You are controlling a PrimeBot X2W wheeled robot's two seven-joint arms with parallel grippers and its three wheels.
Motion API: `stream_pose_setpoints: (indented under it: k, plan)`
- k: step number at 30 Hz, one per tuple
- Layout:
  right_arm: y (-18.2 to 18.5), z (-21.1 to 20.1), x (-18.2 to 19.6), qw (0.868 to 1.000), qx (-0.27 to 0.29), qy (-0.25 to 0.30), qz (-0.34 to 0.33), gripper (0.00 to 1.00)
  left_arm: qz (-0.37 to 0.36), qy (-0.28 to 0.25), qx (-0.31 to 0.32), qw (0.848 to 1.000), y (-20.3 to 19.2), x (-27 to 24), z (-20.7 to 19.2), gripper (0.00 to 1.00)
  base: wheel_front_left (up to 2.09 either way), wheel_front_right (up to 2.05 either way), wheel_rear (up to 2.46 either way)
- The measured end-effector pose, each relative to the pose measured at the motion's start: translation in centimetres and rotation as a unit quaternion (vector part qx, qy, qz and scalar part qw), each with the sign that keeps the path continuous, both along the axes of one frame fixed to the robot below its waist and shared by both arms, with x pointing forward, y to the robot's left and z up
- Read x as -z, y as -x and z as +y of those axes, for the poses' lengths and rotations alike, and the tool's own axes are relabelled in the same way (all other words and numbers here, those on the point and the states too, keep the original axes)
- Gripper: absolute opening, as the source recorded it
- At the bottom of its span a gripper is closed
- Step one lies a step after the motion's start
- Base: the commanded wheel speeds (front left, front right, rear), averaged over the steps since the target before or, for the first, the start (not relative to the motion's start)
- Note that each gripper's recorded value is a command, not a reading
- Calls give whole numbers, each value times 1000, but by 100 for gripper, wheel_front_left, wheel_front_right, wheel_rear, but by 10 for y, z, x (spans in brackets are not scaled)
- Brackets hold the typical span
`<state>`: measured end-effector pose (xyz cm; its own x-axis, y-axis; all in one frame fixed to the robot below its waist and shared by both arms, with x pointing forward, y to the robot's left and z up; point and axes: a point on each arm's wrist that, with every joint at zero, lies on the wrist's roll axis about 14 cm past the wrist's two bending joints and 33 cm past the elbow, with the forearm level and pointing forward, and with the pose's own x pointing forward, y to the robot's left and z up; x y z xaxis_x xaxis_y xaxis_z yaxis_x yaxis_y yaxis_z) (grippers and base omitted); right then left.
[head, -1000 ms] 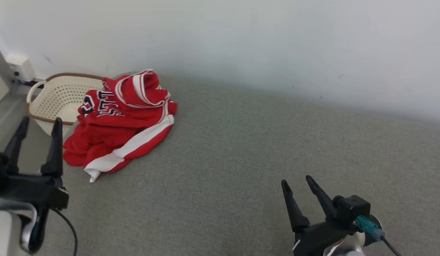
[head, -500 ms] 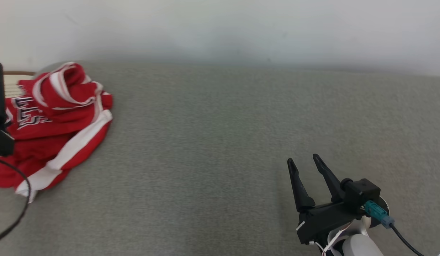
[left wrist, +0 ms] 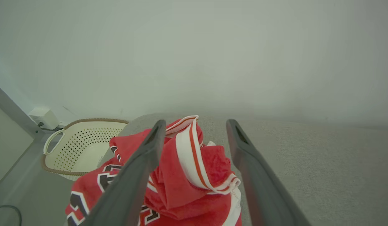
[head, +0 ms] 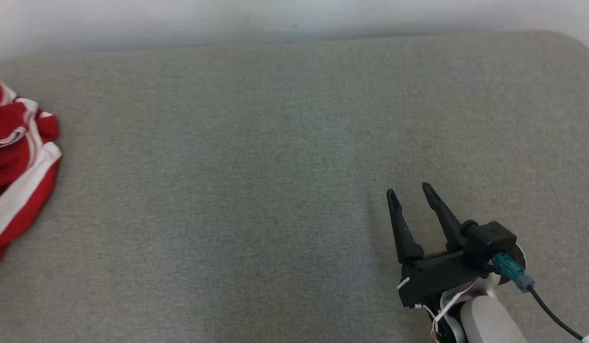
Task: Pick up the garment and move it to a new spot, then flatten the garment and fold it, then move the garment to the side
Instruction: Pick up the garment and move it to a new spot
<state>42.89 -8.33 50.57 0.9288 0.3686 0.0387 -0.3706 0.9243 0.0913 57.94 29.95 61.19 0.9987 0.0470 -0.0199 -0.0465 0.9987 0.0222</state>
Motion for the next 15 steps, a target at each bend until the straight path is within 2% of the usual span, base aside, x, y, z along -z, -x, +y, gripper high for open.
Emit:
stream_pose_setpoints:
  k: [5,13,14,15]
  plan:
    - [-4,-13,10,1000,18,4,12,100,73,9,-1,997,-18,44,-3,100,0,0,0]
    - [-7,-27,24,999,35,10,29,100,192,-8,-19,981,-20,114,6,100,0,0,0]
    - [-7,-27,26,999,36,12,32,100,206,-6,-21,978,-19,124,6,50,0,0,0]
    - [-7,-27,27,999,36,13,33,100,211,-7,-22,977,-19,127,6,20,0,0,0]
